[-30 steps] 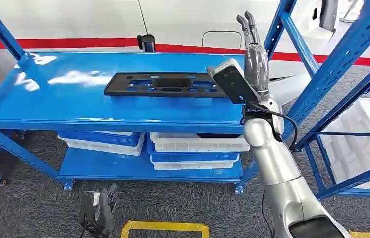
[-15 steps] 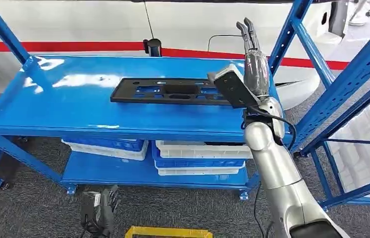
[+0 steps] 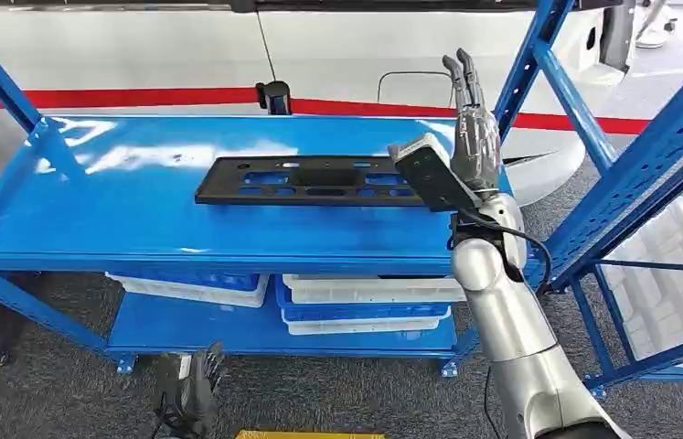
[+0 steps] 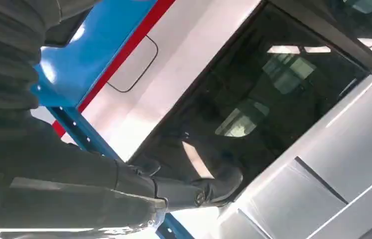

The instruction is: Take the parts from the cabinet and place them on the table.

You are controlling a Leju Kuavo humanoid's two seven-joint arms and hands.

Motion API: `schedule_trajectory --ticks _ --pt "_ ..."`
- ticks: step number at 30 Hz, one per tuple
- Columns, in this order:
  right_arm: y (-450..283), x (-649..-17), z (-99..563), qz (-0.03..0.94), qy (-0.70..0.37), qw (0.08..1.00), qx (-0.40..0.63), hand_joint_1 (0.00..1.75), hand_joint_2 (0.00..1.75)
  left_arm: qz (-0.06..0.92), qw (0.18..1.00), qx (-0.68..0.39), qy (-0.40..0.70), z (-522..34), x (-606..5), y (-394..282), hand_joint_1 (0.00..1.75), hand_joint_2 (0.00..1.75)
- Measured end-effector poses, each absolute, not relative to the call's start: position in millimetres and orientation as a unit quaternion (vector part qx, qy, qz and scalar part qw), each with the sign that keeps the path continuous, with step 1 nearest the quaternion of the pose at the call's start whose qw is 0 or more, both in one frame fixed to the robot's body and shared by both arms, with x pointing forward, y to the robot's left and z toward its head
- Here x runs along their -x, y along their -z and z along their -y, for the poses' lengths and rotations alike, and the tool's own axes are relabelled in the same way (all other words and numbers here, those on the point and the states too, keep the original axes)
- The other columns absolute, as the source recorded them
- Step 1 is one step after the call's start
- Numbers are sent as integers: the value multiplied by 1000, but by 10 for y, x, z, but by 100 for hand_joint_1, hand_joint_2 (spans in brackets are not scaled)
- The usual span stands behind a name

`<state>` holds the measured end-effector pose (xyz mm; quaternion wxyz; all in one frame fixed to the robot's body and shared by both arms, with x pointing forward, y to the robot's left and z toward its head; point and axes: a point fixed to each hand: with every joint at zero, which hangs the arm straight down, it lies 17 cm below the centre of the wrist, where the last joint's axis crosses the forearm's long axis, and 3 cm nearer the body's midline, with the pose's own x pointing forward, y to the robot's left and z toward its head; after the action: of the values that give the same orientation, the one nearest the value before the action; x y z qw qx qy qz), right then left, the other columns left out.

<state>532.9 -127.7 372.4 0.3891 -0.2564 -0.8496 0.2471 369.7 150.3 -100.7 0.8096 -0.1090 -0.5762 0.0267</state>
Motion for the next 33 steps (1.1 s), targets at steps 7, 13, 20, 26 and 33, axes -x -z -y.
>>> schedule_trajectory --ticks 7,13,20,26,33 --pt "-3654 -5234 1492 844 -236 397 274 0 175 575 809 119 -16 -1367 -3725 963 0 0" --pt "-3607 -5192 1603 841 -232 399 283 0 175 575 808 124 -15 -1304 -3723 947 0 0" --pt "-3663 -5157 1616 843 -232 392 286 0 175 579 805 127 -12 -1263 -3764 902 0 0" --pt "-3509 -5106 1605 836 -240 403 284 0 175 576 808 127 -4 -1254 -3751 920 0 0" --pt "-3472 -5040 1535 836 -253 403 272 0 175 555 822 131 11 -1205 -3706 998 0 0"
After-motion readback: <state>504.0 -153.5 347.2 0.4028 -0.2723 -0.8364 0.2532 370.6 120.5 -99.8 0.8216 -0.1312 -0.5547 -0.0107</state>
